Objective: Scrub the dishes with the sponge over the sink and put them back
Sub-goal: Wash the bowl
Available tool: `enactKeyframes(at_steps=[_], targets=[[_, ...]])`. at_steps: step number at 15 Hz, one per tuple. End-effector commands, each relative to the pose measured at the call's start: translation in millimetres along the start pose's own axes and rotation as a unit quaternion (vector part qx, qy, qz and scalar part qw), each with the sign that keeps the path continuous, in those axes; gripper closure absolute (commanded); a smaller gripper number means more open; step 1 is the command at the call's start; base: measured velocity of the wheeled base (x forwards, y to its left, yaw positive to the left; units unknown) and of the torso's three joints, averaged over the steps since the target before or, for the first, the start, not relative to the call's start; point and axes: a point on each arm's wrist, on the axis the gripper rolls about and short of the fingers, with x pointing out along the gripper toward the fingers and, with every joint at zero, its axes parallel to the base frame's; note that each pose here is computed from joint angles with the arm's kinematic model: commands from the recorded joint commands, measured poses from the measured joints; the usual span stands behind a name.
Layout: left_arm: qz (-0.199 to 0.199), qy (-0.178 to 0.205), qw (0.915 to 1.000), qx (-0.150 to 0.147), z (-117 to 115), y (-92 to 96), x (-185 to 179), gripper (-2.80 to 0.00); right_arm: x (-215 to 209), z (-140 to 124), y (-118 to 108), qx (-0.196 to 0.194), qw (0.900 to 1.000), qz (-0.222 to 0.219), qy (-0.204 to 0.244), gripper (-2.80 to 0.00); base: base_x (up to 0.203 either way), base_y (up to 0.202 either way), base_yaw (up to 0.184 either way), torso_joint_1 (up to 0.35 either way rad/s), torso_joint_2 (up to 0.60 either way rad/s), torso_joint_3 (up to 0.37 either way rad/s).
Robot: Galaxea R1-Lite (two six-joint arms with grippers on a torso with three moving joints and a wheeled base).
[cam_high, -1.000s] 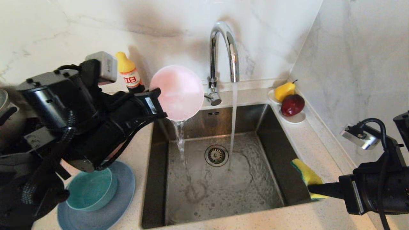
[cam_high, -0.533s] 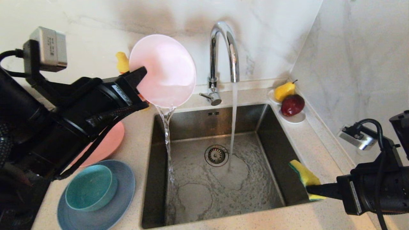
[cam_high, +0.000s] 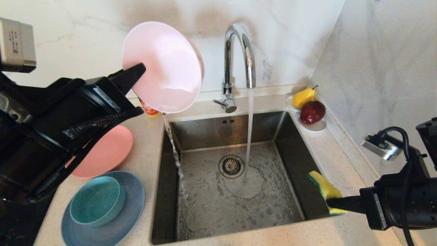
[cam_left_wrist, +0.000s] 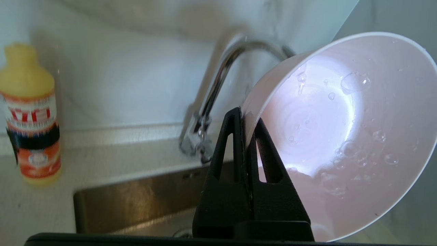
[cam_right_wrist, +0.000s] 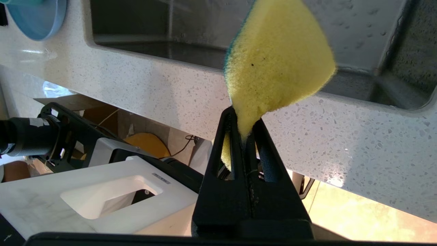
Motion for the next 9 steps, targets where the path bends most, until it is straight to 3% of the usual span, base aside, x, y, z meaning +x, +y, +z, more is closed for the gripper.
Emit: enactKeyframes(at_steps=[1, 3, 4, 7, 9], targets=[[0.003, 0.019, 0.9998, 0.001, -7, 1.1, 0, 0.0, -3, 0, 1, 0.0, 1.0, 0.004, -0.005, 0.0, 0.0, 0.0, 0.0, 0.0, 0.0, 0.0], [0.019, 0.101, 0.9947, 0.011, -24, 5.0, 0, 0.0, -7, 0, 2, -0.001, 1.0, 0.018, -0.005, 0.0, 0.0, 0.0, 0.0, 0.0, 0.0, 0.0], [0.032, 0.151, 0.9879, 0.015, -31, 9.2, -1, 0.0, -10, 0, 3, -0.002, 1.0, 0.027, -0.007, 0.0, 0.0, 0.0, 0.0, 0.0, 0.0, 0.0], [0.065, 0.286, 0.956, 0.015, -35, 16.1, 0, 0.0, -13, 2, 9, -0.009, 0.999, 0.054, -0.006, 0.0, 0.0, 0.0, 0.0, 0.0, 0.0, 0.0], [0.074, 0.355, 0.9319, 0.01, -39, 17.5, -5, 0.0, -15, 7, 14, -0.016, 0.997, 0.076, -0.006, 0.0, 0.0, 0.0, 0.0, 0.0, 0.0, 0.0]])
